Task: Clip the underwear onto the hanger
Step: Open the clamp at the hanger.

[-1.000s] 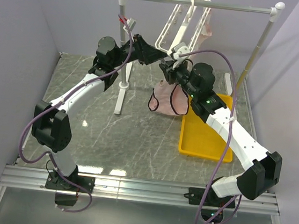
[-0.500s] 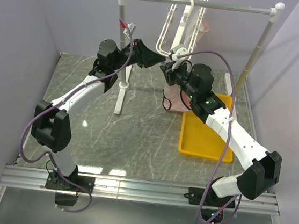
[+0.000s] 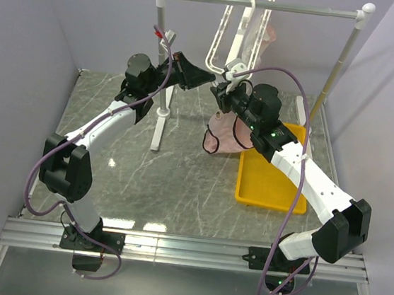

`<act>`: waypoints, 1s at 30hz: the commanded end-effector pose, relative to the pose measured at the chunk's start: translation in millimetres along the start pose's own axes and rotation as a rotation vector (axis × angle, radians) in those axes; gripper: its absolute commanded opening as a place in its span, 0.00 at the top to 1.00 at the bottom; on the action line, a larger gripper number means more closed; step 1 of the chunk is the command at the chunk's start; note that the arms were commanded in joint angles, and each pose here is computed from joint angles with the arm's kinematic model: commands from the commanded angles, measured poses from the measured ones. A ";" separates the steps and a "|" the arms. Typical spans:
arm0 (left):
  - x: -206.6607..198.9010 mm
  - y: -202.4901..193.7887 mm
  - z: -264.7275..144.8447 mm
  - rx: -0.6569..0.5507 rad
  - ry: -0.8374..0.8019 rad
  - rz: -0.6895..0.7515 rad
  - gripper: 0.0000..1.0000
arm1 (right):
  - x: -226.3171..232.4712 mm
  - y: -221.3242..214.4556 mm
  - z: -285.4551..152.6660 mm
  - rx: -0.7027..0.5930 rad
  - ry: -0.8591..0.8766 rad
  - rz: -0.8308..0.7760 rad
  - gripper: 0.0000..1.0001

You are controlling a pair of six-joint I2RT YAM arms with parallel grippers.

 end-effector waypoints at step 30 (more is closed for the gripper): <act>-4.6 24.2 7.5 -0.023 0.032 0.116 1.00 | 41.8 -28.0 -74.5 0.232 0.534 -0.462 0.51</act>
Point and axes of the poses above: each gripper's point midway between its finger pads, its own z axis out along the fingers, its own x axis along the line the jaws close on, y = z × x, the point moved 4 cm from there along -z, back along the fingers, and after that the axes turned 1 degree about z, right-handed, at the moved point
